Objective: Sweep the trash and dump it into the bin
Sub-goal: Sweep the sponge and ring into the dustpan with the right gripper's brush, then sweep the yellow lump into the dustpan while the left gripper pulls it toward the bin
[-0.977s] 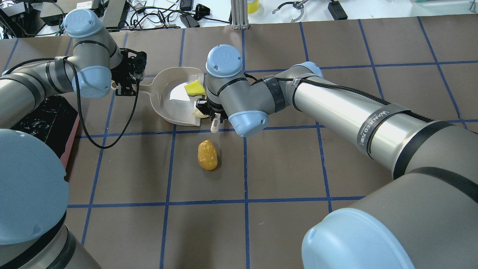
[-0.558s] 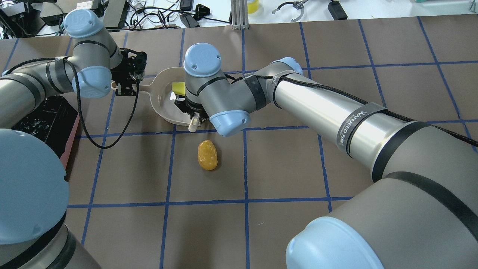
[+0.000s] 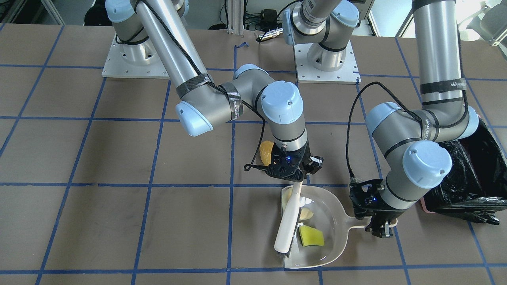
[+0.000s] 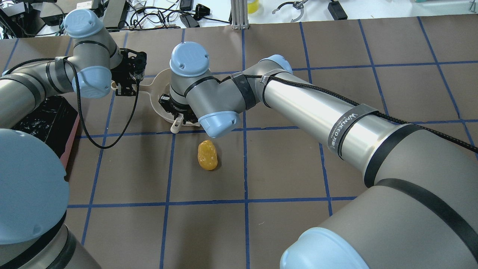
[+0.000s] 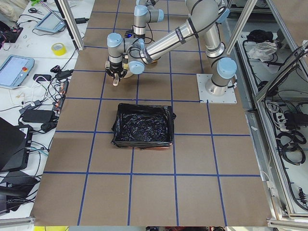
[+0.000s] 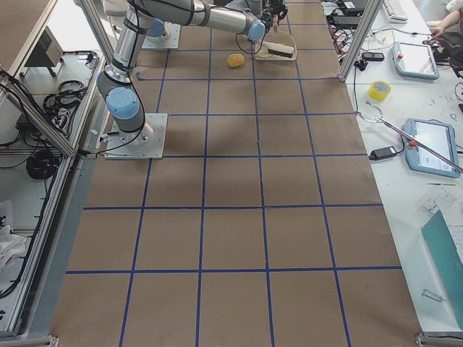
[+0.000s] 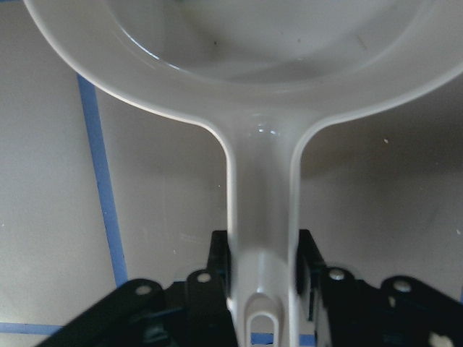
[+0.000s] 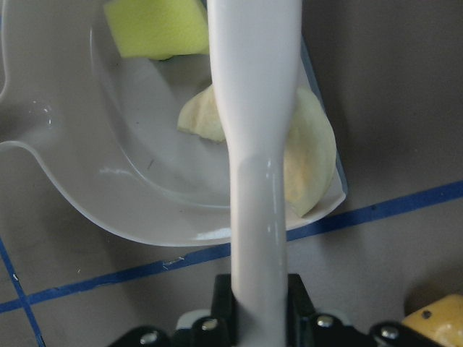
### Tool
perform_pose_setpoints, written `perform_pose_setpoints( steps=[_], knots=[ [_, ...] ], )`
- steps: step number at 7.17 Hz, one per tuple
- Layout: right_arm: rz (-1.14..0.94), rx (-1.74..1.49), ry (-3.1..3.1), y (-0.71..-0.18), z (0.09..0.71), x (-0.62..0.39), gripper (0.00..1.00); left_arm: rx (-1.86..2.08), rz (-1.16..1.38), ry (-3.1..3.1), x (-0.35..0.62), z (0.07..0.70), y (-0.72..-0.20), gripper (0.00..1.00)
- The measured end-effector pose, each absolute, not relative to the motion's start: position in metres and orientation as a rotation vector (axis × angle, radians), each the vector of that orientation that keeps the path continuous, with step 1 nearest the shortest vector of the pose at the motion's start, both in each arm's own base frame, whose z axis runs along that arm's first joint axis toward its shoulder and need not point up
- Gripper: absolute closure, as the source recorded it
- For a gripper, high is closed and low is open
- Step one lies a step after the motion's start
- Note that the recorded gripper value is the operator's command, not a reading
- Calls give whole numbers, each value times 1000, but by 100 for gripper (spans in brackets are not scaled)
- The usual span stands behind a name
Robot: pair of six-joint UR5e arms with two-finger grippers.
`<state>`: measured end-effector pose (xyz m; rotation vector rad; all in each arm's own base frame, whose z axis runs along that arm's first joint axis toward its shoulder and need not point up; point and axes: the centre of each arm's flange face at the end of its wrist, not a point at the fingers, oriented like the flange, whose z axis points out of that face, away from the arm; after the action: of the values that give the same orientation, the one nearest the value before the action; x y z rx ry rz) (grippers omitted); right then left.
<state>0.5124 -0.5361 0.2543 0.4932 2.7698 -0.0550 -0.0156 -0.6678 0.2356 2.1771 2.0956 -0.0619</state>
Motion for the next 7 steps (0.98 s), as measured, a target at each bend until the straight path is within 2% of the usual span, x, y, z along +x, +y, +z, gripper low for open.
perform_pose_setpoints(
  steps=[5, 7],
  knots=[
    [-57, 306, 3028, -538, 286, 457, 94, 2186, -103, 2078, -14, 251, -664, 100],
    [3, 227, 3121, -522, 307, 413, 96, 2217, -121, 2052, 9, 262, -651, 100]
  ],
)
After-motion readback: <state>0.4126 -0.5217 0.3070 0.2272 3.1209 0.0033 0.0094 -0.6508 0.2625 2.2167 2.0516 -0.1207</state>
